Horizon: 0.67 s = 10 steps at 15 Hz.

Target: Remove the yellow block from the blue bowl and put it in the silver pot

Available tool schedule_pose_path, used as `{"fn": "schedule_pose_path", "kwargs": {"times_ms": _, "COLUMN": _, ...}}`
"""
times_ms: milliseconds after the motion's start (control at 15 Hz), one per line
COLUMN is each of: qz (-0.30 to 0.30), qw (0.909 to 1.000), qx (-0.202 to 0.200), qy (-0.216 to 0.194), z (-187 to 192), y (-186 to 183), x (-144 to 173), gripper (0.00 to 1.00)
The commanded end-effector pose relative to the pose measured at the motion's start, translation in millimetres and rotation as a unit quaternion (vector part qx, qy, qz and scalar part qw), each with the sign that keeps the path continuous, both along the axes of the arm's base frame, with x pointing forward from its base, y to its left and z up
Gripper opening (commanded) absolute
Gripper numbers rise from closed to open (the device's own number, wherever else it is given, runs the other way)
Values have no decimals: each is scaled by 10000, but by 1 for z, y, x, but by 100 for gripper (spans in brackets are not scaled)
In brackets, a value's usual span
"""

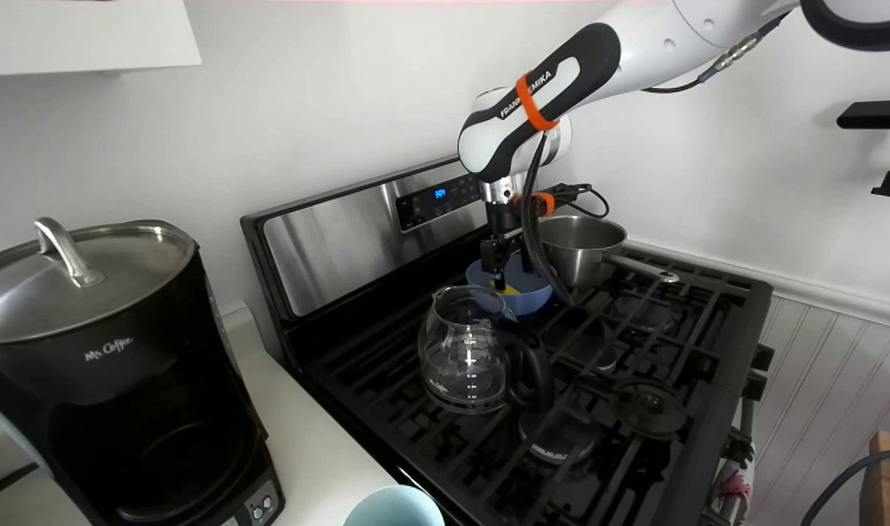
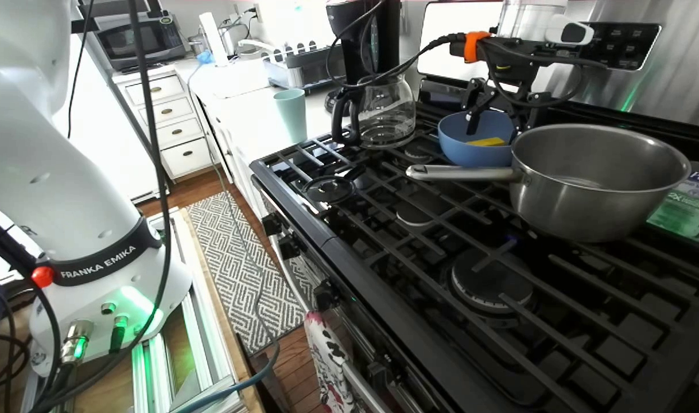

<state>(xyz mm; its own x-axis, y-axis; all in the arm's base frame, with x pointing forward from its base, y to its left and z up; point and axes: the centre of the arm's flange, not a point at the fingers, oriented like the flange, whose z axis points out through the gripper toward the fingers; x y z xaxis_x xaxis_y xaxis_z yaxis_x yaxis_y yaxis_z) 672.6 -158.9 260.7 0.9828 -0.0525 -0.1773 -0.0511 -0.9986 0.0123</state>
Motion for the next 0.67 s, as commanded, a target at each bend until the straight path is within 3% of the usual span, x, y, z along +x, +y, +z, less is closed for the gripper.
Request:
{"fn": "schedule_pose_path", "kwargs": {"times_ms": 0, "qz": 21, "qw": 9999, "qx": 106, "qy": 116, "z": -7, "y": -18, "x": 21, "gripper": 100}}
{"fn": "schedule_pose_path", "kwargs": {"times_ms": 600, "qz": -72, "qw": 9994, "qx": 291, "qy": 192, "z": -24, "y": -32, "x": 32, "gripper": 100}}
